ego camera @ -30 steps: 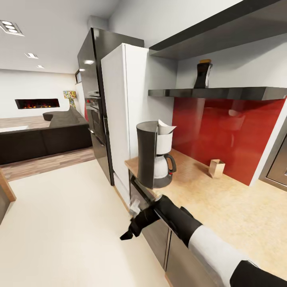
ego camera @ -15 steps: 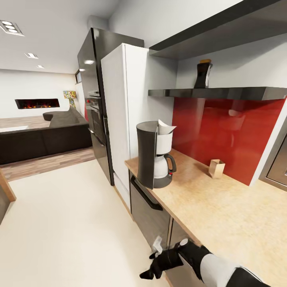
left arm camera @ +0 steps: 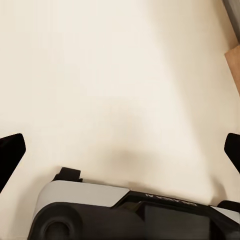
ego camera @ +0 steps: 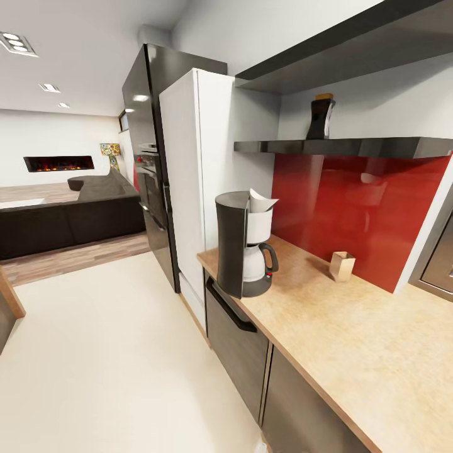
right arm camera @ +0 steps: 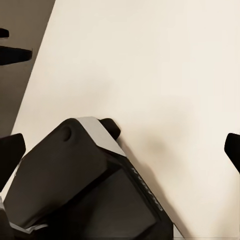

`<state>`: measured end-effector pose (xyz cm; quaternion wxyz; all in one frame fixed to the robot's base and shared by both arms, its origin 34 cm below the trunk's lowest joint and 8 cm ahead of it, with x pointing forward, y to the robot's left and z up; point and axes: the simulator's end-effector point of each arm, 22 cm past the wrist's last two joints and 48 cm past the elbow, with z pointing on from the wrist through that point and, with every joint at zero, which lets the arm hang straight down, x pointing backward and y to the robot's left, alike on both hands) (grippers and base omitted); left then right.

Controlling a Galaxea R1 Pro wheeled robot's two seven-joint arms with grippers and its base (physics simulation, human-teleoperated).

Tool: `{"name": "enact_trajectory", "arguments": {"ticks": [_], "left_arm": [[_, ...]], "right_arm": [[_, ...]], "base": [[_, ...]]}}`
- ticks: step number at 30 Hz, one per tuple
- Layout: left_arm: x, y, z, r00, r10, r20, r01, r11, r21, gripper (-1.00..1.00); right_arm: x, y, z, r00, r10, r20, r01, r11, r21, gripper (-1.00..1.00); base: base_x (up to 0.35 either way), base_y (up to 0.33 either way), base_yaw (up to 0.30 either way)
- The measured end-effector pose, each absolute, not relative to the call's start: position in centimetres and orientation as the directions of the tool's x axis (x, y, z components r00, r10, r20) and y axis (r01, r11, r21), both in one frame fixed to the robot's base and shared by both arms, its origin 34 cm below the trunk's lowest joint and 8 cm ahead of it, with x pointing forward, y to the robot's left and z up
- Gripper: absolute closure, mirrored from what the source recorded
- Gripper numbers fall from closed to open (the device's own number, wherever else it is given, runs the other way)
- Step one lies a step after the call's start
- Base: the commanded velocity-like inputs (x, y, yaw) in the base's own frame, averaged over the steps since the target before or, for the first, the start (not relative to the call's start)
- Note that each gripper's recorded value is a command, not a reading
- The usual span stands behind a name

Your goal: Set up a coffee station on the kitchen countertop: keep the coffee maker on the countertop, move the bottle of coffee from the kitchen shelf to the counter next to the coffee maker, place a paper coffee filter on top of the coffee maker, put the saucer next to the coffee maker with the coffee cup on the saucer, and place the electric kettle next to the coffee maker.

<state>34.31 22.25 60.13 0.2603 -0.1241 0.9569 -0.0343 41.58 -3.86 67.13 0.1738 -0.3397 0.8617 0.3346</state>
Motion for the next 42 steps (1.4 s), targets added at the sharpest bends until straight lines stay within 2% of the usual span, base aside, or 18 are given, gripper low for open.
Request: {"name": "enact_trajectory", "arguments": {"ticks": [25,42], "left_arm": [[34.15,22.22,60.06,-0.835,-0.256,-0.486,-0.22,0.967,-0.13,-1.0],[34.08,22.29,60.02,-0.836,-0.255,-0.485,-0.22,0.967,-0.129,-1.0]], "right_arm": [[40.38,-3.57,66.76,-0.719,-0.462,-0.519,-0.692,0.545,0.474,-1.0],[40.36,-3.7,66.69,-0.721,-0.462,-0.517,-0.69,0.548,0.473,-1.0]], "base": [[0.0,0.006,0.0],[0.0,0.271,0.0]]}}
